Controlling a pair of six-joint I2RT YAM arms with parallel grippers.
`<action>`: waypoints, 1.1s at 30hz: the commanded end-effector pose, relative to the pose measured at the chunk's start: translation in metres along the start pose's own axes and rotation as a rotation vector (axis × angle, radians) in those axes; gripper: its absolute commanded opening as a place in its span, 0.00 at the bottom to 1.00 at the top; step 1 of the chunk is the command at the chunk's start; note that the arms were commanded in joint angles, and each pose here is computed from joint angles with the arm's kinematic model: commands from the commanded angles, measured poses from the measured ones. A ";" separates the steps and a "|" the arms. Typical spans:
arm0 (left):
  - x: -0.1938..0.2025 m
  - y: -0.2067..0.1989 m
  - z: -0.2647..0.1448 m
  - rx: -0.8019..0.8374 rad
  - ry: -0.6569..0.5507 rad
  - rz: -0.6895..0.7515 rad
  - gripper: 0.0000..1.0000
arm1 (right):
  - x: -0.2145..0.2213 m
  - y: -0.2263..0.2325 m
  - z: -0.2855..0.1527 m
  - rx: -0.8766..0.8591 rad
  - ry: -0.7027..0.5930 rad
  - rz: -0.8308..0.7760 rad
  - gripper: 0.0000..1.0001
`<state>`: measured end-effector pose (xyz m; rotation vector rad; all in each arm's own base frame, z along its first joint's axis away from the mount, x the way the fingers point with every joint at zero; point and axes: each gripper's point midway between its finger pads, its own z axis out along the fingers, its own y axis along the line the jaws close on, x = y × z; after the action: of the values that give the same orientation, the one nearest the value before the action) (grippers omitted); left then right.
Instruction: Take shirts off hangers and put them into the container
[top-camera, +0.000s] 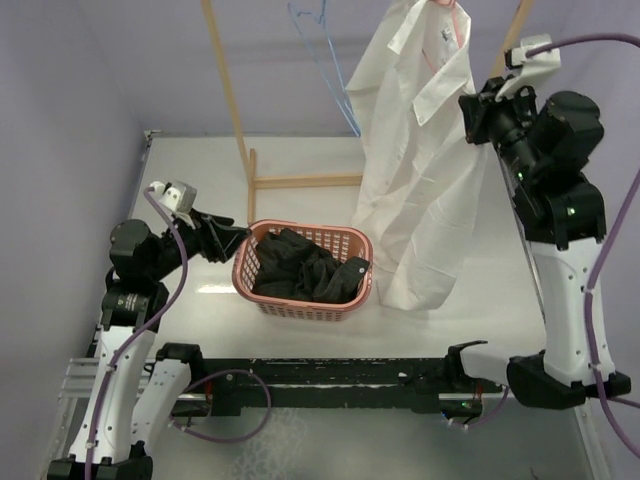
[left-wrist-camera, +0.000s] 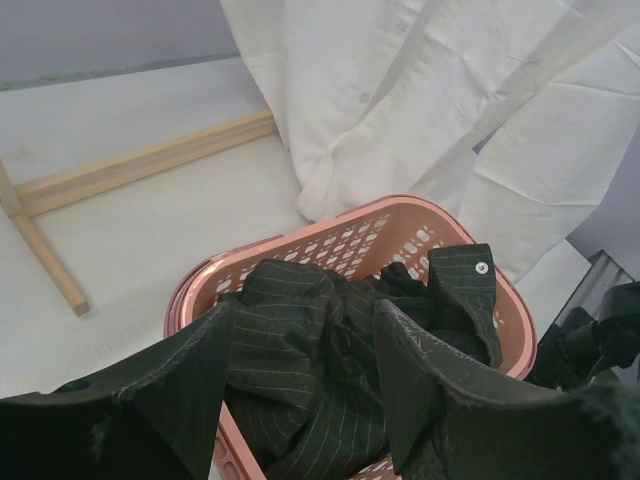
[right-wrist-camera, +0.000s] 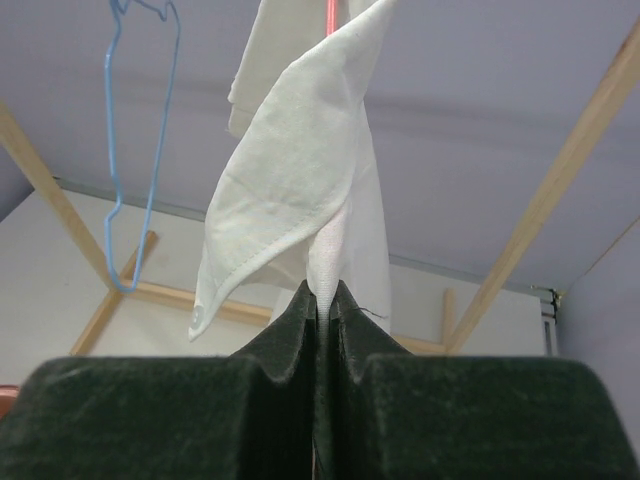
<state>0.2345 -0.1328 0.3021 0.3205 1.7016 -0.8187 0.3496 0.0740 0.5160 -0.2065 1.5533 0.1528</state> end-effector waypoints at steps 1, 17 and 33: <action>-0.016 -0.016 0.002 0.094 -0.058 0.042 0.61 | -0.046 -0.002 -0.055 0.021 -0.171 -0.025 0.00; -0.093 -0.115 0.061 0.396 0.035 0.313 0.61 | 0.101 0.070 -0.184 -0.330 0.129 0.104 0.00; -0.067 -0.168 0.120 0.412 0.062 0.542 0.62 | 0.136 0.101 -0.263 -0.497 0.200 0.159 0.00</action>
<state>0.2367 -0.3121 0.3808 1.0444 1.5047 -0.8581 0.0854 0.1004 0.3592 -0.4704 1.7752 0.6031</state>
